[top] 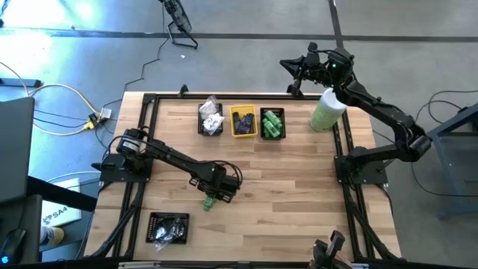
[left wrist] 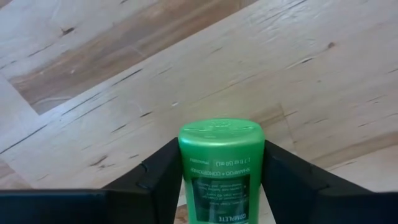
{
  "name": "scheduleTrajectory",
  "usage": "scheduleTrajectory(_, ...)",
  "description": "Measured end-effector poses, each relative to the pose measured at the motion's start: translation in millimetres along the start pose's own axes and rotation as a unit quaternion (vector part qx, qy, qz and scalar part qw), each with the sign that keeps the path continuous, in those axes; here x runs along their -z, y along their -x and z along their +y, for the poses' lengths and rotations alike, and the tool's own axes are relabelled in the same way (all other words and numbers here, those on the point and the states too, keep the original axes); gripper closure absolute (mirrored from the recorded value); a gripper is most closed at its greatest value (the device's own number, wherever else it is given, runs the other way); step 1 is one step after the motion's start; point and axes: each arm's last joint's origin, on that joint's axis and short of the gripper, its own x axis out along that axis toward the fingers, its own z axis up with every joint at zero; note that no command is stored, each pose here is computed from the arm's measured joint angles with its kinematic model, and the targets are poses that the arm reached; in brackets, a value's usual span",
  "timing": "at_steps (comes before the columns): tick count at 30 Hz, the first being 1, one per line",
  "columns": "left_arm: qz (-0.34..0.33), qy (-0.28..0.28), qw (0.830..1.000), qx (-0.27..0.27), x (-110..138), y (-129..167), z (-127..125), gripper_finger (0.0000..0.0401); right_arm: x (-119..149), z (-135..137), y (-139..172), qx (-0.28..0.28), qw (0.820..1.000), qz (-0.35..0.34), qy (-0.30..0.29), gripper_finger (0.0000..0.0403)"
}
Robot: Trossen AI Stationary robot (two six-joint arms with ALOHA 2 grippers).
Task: Pick & Place Travel size toiletries
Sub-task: Put the green shampoo bottle into the top right black bin
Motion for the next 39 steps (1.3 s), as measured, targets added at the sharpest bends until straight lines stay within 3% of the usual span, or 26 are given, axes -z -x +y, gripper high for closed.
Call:
scheduleTrajectory(19,-0.014,0.012,1.000,0.006,-1.4,0.3,-1.4,0.0228,-0.2,0.1,0.0,-0.001,1.000,-0.001,0.005,0.0400)
scheduleTrajectory(39,-0.092,0.013,0.995,0.031,-11.1,10.5,-3.8,0.0228,-0.6,0.0,0.0,-0.002,1.000,-0.003,-0.004,0.0400)
